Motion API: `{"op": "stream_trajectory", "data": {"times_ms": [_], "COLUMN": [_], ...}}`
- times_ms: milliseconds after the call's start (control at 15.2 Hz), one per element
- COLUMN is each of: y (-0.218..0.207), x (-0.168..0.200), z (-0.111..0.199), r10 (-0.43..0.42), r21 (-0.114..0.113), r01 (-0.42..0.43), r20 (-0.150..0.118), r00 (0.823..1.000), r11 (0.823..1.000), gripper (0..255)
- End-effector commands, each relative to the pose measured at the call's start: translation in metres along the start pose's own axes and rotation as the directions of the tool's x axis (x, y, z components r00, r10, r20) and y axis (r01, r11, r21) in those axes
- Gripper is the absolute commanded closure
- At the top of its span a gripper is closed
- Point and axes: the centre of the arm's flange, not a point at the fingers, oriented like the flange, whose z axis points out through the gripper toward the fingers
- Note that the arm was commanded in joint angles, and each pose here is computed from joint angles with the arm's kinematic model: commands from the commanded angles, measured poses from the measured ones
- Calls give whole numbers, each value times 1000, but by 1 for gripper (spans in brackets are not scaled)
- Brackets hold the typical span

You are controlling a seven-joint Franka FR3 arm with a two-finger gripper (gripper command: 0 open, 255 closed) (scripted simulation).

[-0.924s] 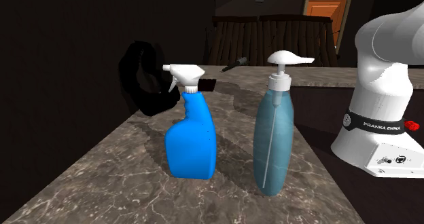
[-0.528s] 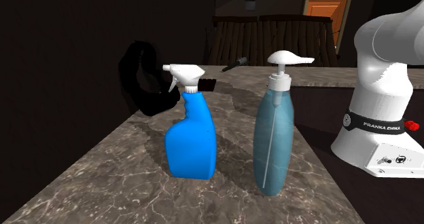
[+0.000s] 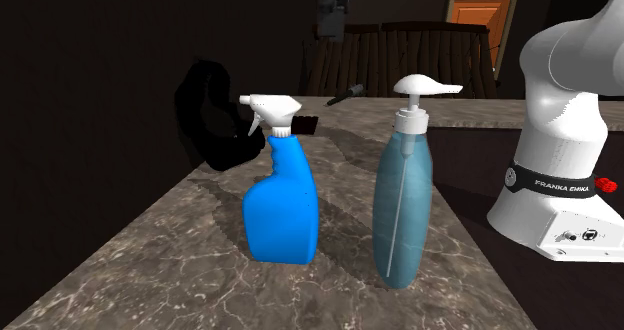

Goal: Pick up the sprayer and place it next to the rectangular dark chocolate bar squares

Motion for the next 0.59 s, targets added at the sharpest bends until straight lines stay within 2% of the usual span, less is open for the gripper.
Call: {"op": "stream_trajectory", "data": {"times_ms": [0,396,528], "y": [-22,-85,-86], "x": [10,44,44], "z": [14,57,63], "r10": [4,13,13], "r21": [-8,-35,-35], "r01": [-4,-12,-12], "r20": [8,34,35], "r00": [1000,999,999], "r11": [1000,999,999], "gripper": [0,0,0]}}
